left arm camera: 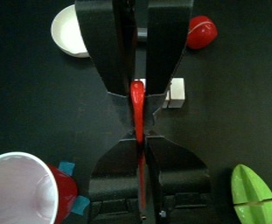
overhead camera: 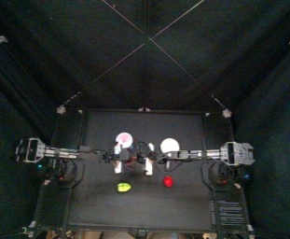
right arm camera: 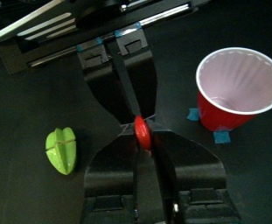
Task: Hand over knife
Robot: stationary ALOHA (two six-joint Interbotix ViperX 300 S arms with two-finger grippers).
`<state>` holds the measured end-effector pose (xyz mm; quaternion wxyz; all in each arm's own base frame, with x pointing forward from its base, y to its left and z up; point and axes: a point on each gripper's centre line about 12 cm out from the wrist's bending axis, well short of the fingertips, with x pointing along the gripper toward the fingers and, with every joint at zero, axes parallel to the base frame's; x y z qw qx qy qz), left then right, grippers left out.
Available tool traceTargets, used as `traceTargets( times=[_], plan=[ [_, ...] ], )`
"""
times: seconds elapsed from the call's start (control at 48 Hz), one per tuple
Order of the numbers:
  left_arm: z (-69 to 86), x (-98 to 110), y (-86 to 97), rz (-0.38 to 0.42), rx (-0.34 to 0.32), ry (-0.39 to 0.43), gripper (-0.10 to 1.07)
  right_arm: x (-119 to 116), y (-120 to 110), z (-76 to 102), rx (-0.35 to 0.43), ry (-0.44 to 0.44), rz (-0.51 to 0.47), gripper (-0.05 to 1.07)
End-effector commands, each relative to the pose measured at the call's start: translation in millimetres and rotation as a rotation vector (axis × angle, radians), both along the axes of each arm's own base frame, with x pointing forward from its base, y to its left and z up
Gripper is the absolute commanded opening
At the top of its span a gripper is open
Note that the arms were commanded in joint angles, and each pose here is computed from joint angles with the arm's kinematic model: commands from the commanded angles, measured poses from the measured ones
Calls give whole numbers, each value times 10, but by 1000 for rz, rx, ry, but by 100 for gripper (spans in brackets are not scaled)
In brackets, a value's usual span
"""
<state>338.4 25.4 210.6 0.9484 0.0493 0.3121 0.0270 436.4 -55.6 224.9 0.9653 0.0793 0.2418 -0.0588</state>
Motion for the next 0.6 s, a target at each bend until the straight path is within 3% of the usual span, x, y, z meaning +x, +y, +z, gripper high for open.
traceTargets(
  times=[0.0,0.167,0.438,0.583],
  plan=[
    [88,48,-7,-11,4,-46,34,11,-62,187,-3,-46,-19,40],
    [91,43,31,-5,4,-65,43,-17,-58,212,-3,-51,-20,30],
    [136,4,68,-9,9,-121,85,-89,-64,264,3,-60,-30,28],
    [181,-96,99,-5,5,-176,95,-154,-59,275,12,-62,-39,28]
  ],
)
